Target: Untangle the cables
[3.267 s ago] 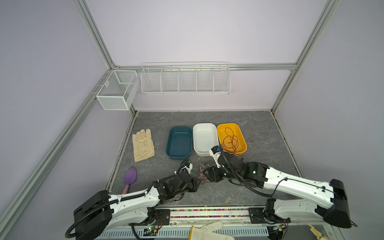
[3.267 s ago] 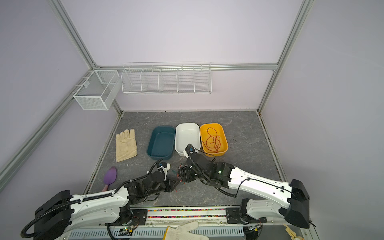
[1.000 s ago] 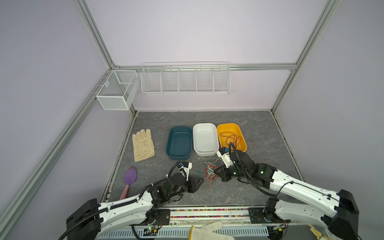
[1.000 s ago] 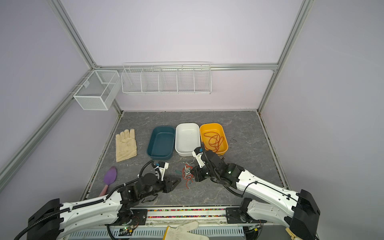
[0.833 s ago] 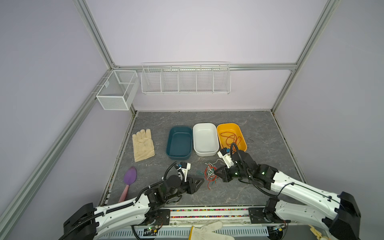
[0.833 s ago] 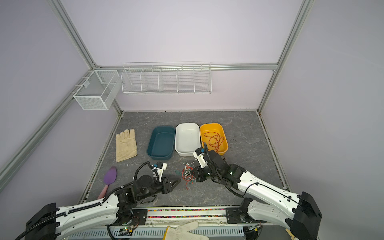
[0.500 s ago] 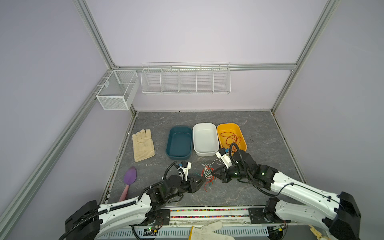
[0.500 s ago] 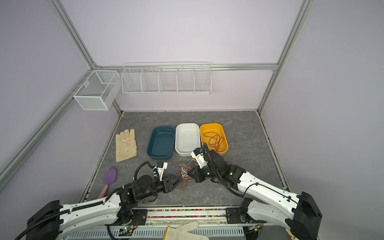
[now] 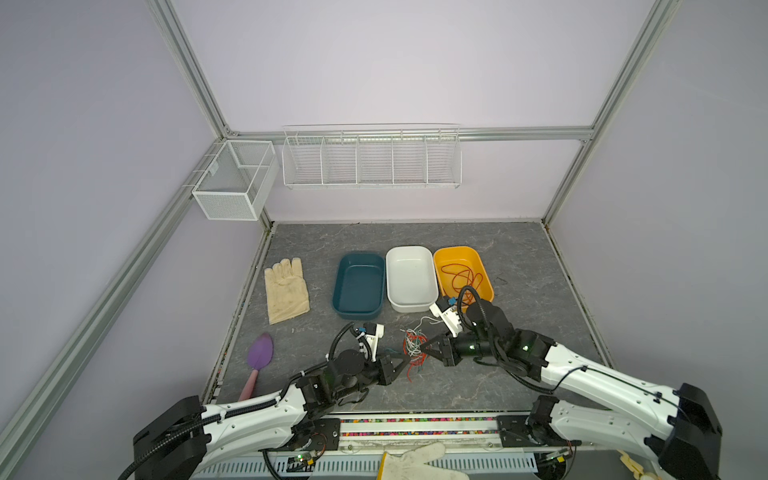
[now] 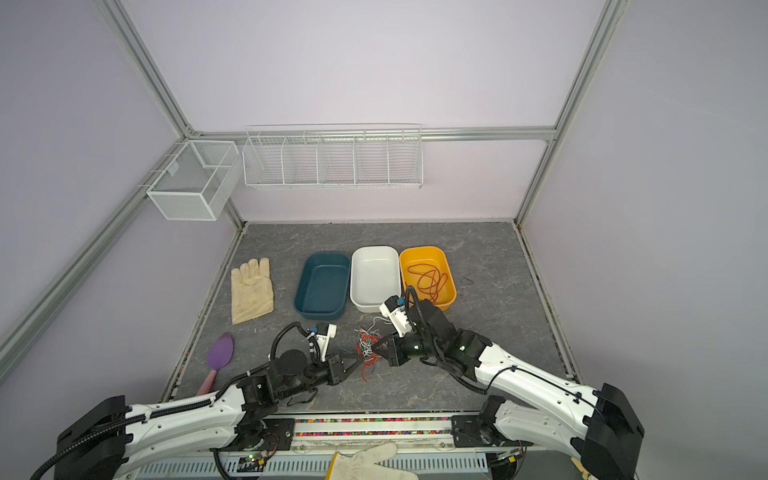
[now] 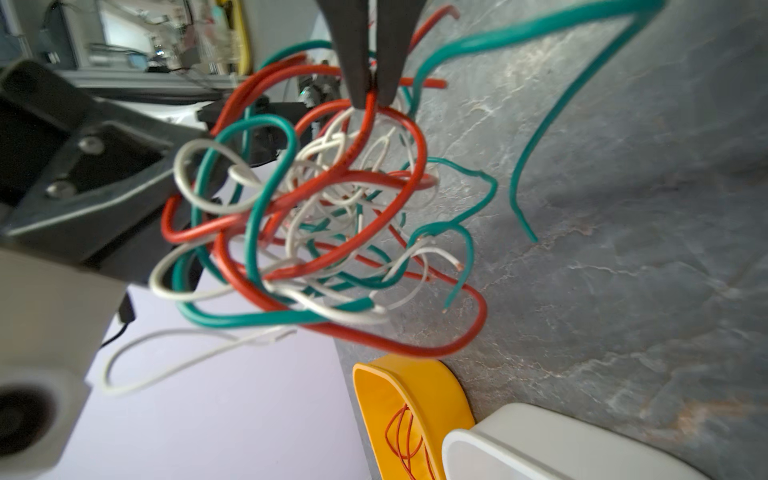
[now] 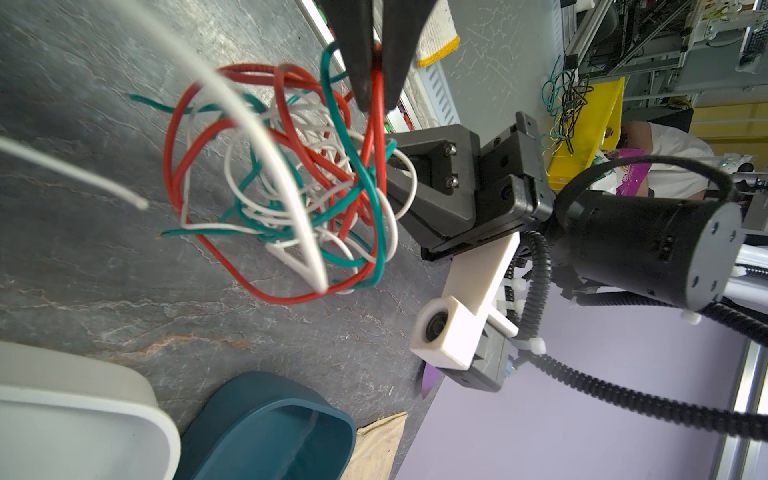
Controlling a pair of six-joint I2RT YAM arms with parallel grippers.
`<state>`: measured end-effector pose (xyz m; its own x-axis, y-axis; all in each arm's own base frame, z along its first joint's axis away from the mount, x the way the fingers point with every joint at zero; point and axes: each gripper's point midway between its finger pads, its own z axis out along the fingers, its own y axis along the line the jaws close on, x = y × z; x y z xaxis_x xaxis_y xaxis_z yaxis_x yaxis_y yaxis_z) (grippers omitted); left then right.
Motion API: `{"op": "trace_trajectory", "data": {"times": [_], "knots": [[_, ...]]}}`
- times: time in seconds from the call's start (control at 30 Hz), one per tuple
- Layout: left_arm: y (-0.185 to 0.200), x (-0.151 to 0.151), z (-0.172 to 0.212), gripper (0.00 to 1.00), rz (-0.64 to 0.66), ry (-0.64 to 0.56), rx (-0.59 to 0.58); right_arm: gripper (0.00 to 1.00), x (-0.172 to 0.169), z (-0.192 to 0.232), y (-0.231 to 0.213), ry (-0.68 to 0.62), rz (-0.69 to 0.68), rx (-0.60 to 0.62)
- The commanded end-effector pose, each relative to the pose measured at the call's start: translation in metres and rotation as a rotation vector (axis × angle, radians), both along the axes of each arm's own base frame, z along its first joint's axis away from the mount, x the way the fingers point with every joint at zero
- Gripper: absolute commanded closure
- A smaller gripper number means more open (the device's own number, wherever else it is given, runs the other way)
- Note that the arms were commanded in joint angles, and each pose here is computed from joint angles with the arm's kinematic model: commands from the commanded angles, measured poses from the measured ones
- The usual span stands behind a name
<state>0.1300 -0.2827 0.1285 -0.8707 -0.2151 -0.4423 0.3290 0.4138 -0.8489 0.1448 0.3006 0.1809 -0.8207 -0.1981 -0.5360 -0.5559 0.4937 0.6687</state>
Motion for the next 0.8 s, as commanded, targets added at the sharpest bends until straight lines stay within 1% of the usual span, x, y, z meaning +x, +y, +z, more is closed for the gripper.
{"op": "trace_trajectory", "data": {"times": [0.0,0.13,0.37,0.5,0.6,0.7,0.73,0.77], "knots": [[-0.001,0.001,0.002,1.0,0.003,-0.01,0.001,0.93,-0.003,0.003,-0.001,-0.008,0.009,0.016],[0.002,-0.001,-0.003,1.0,-0.002,-0.006,0.033,0.93,0.005,-0.005,-0.017,-0.035,-0.057,-0.081],[0.017,-0.007,-0.03,1.0,-0.005,0.032,0.176,0.93,0.019,-0.025,-0.062,-0.081,-0.182,-0.325],[0.024,-0.011,-0.038,1.0,-0.018,0.039,0.217,0.94,0.02,-0.039,-0.08,-0.077,-0.197,-0.454],[0.027,-0.012,-0.035,1.0,-0.017,0.024,0.225,0.93,0.022,-0.047,-0.091,-0.076,-0.215,-0.521],[0.033,-0.011,-0.028,1.0,-0.007,-0.007,0.222,0.86,0.024,-0.052,-0.096,-0.071,-0.235,-0.535],[0.03,-0.008,-0.008,1.0,0.001,-0.032,0.184,0.82,0.024,-0.054,-0.096,-0.066,-0.234,-0.529],[0.031,-0.008,-0.003,1.0,0.004,-0.041,0.178,0.79,0.024,-0.056,-0.095,-0.061,-0.234,-0.522]]}}
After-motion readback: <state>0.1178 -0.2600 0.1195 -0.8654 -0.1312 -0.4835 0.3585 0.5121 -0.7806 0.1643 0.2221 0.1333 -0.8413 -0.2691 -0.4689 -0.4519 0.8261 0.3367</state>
